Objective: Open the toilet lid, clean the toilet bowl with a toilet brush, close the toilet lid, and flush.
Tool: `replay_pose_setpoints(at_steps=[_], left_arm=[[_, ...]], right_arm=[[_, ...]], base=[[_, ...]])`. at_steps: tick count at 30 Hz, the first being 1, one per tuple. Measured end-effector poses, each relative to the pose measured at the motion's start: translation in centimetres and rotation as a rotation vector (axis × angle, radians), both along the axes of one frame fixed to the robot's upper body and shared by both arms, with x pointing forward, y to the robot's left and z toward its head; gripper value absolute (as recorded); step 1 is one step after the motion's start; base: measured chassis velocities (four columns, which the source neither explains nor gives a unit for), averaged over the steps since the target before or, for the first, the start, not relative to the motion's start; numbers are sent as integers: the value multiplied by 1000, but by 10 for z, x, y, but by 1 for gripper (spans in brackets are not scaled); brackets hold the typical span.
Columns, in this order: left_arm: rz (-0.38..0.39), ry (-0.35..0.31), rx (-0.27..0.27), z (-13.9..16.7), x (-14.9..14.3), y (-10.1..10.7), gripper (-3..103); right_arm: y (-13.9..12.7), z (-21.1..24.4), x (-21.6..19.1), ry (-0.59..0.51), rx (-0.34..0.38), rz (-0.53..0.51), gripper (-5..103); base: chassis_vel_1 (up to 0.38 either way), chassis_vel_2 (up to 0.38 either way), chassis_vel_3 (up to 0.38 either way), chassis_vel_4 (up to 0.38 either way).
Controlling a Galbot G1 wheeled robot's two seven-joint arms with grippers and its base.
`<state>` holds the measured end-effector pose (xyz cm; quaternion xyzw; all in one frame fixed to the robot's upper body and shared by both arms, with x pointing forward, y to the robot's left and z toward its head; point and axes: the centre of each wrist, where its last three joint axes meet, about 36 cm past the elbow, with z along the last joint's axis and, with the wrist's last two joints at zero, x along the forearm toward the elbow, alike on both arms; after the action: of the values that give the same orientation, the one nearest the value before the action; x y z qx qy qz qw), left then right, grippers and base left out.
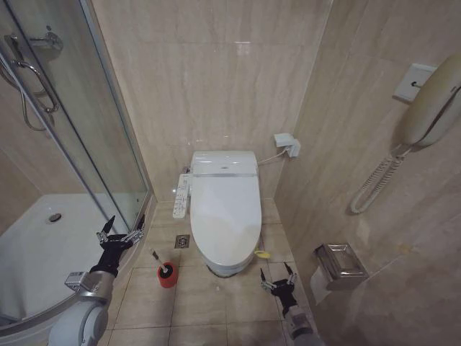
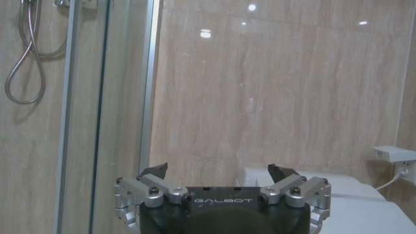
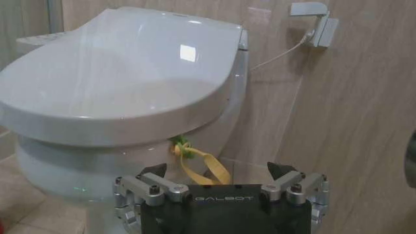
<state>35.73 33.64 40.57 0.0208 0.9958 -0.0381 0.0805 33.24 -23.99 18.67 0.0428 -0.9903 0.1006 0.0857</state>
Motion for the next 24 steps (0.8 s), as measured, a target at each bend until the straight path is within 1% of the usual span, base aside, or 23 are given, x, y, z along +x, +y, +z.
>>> replay_pose_setpoints(at_steps=[11,18,24], left_arm=[[0,0,0,0,0,0,100],[0,0,0,0,0,0,100],[0,0,0,0,0,0,100]], right_arm=[[-4,-10,21,-12,-5,-12,100],[-1,-24,30,-16,-5,-23,100],[2,-26,38,-22,-2,-36,100]], base=[[0,0,0,0],[0,0,0,0],[0,0,0,0]])
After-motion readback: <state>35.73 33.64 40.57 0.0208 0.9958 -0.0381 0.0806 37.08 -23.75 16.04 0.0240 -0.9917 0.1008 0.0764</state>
